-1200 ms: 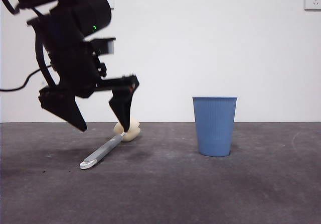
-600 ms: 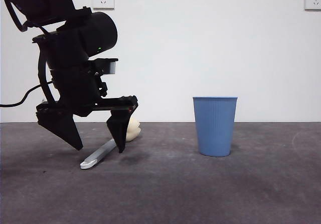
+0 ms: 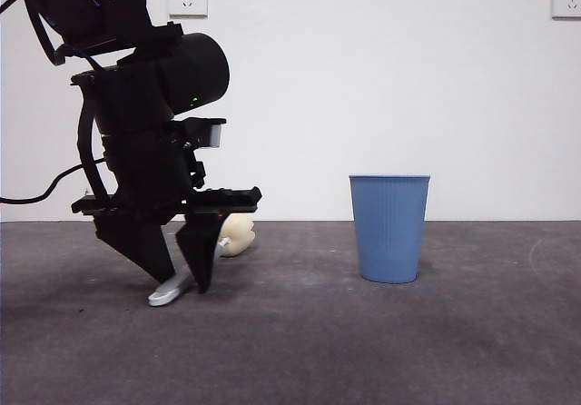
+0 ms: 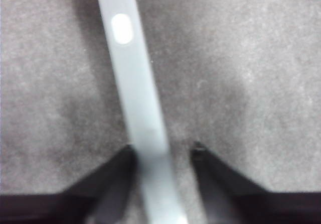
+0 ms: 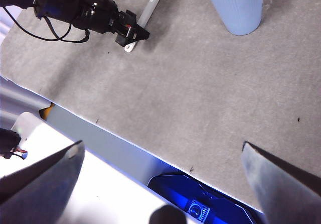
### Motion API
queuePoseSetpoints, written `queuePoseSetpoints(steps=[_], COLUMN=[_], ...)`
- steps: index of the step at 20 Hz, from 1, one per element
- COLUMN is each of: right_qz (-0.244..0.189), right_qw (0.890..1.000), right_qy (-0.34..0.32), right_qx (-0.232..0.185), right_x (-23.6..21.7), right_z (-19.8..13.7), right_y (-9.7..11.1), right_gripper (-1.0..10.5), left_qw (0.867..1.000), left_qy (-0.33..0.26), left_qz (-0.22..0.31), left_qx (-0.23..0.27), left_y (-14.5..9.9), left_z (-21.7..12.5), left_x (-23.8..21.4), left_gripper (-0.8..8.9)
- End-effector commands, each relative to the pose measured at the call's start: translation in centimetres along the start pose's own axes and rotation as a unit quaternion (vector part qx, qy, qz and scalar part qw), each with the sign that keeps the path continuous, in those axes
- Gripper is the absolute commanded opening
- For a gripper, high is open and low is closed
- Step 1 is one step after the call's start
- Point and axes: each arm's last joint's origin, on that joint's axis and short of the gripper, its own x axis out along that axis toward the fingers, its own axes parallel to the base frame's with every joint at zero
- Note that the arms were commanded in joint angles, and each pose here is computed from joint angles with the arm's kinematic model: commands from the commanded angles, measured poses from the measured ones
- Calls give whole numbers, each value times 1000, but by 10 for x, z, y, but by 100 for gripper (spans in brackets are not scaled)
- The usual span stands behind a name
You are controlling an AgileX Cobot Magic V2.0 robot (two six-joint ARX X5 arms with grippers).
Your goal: Pick up the cup brush,pick up the cup,insert the brush into the cup,clean the cup,put the cup brush back,put the cup back to the fixed position on the table
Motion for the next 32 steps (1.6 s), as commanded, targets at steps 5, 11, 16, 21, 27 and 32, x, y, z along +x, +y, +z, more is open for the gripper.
queuePoseSetpoints(steps=[5, 11, 16, 21, 27, 32], right_qz=[-1, 1, 6, 2, -69, -125], right_qw=[1000, 1000, 1000, 999, 995, 988], right_qy=[-4, 8, -28, -43, -62, -64], right_qx=[-2, 17, 10, 18, -29, -58], right_x=[-1, 6, 26, 82, 151, 199], right_z=[1, 7, 29, 31, 15, 14], right_y=[1, -4, -17, -37, -32, -30], right_gripper=[626, 626, 626, 626, 626, 626], left_qw=[1000, 1000, 997, 991, 988, 991], left_qy=[21, -11, -61, -118, -136, -102], left_qz=[5, -1, -18, -37, -39, -33], left_qx=[4, 27, 42, 55, 69, 78], left_y=[3, 9, 15, 26, 38, 46], left_z=[-4, 0, -3, -20, -48, -71], left_x=[-7, -49, -108, -171, -216, -231], left_gripper=[22, 21, -9, -9, -9, -9])
